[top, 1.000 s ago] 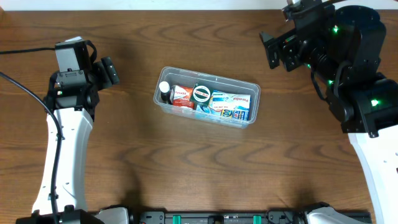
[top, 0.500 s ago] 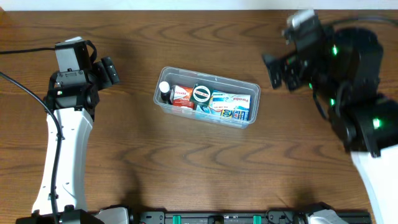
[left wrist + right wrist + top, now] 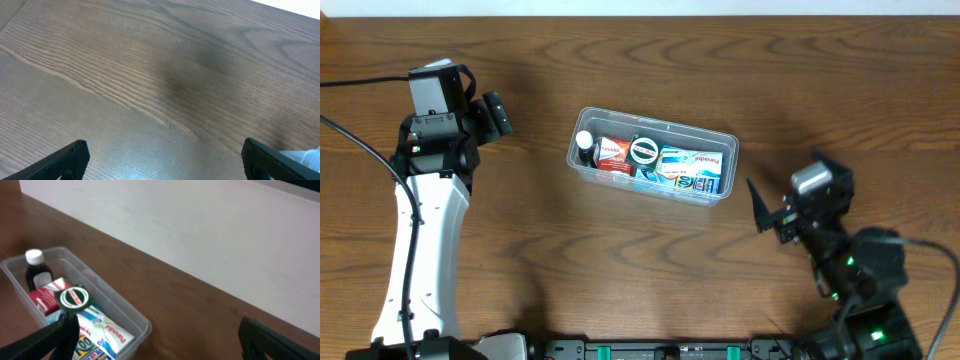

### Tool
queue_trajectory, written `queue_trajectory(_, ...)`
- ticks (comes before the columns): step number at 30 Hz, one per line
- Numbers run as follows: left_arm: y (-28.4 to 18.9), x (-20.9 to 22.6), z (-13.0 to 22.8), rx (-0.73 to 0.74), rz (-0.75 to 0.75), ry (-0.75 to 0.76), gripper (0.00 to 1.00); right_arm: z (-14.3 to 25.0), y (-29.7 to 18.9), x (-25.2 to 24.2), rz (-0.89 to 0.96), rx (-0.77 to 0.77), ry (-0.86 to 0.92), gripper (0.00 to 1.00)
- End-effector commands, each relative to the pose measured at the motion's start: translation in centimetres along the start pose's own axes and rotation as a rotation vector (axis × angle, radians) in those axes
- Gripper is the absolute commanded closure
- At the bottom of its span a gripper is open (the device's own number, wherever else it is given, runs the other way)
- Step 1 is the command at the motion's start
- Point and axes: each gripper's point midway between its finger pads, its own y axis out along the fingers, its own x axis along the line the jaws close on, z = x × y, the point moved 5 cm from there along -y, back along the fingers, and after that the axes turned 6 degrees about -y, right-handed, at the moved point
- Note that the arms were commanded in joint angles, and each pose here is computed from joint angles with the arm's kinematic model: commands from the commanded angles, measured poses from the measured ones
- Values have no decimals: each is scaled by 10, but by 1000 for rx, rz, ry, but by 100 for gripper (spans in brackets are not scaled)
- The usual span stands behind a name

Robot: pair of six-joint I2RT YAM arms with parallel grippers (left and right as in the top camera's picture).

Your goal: Pack container

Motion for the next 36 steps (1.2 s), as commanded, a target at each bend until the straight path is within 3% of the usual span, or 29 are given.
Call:
queue_trajectory(1, 1, 1, -5, -8, -13, 2, 2, 23, -6, 11, 2, -44, -10, 1)
queue_trajectory(19, 1, 1, -5, -8, -12, 2, 2, 60, -21, 23, 69, -193, -26, 1)
queue_trajectory(36, 1, 1, -5, -8, -12, 2, 2, 94, -24, 11, 147, -63, -37, 1)
